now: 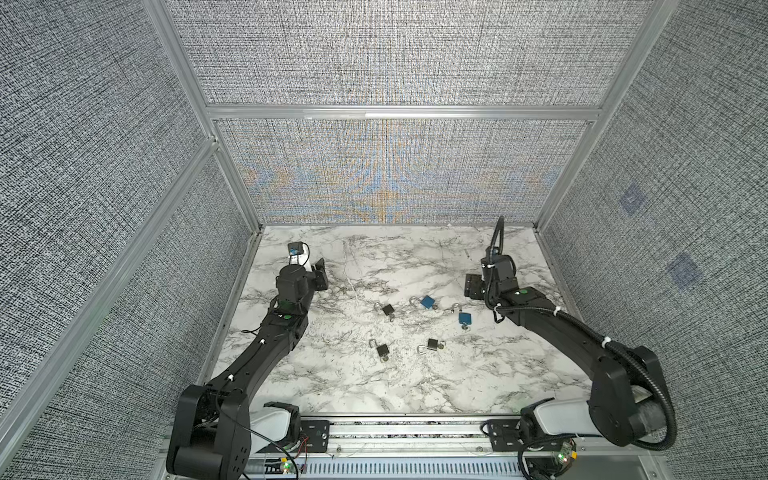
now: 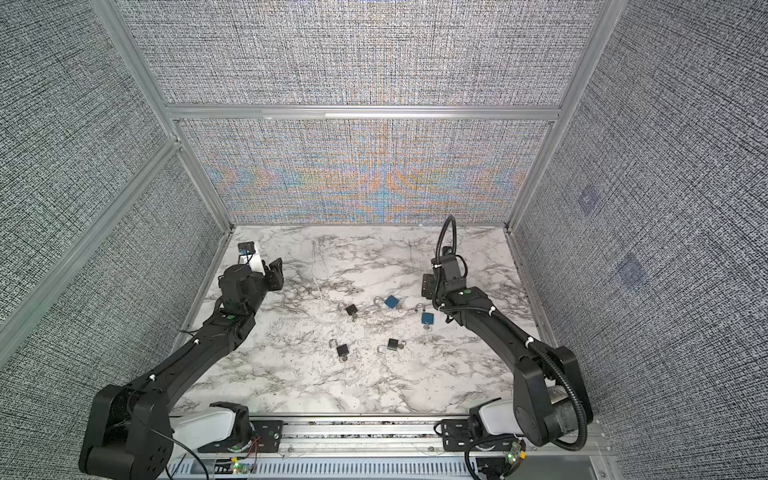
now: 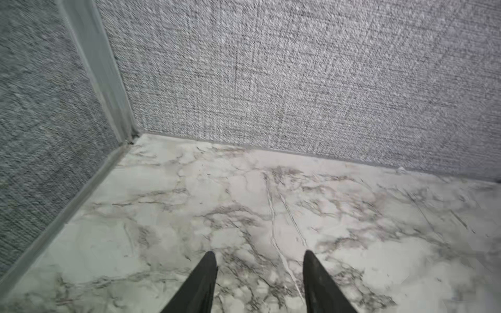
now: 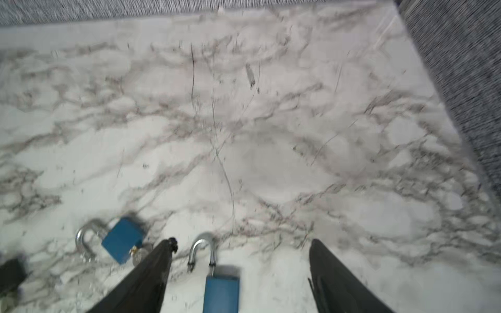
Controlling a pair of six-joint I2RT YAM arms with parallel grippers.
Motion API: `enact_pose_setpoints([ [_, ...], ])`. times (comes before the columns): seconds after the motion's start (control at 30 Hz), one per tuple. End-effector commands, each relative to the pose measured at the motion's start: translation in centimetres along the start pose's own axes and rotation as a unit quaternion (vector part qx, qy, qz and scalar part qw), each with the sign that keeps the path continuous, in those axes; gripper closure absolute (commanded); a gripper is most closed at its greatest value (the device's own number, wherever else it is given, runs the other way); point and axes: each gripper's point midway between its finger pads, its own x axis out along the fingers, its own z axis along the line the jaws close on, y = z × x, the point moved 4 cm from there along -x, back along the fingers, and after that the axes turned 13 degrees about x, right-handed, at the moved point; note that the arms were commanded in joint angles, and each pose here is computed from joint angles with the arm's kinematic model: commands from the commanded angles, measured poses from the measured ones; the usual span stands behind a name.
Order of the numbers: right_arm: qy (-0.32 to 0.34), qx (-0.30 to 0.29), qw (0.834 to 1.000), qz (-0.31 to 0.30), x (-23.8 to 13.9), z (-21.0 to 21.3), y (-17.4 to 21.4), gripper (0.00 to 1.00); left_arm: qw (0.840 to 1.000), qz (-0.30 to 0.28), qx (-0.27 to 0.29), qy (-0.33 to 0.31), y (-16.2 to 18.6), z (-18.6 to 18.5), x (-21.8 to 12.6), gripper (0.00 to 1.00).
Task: Lock with the key
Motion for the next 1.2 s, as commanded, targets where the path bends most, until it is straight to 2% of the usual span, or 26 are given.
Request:
enact_pose_setpoints([
  [0.0,0.023,0.01,0.997,0.075,0.0,-0.4,3.8,0.25,0.999,0.042,-0.004,0.029,1.5,-1.5,0.1,0.48],
  [0.3,0.031,0.007,0.988,0.153,1.7,-0.6,7.7,0.39,0.997,0.04,-0.015,0.066,1.9,-3.2,0.4,0.48],
  [0.73,0.04,-0.004,0.983,0.18,4.0,-0.1,8.7,0.42,0.996,0.046,-0.015,0.073,2.3,-3.6,0.6,0.49],
  [1.17,0.069,-0.012,0.978,0.196,5.3,-0.8,9.9,0.54,0.996,0.047,-0.012,0.073,2.0,-3.7,0.8,0.49],
])
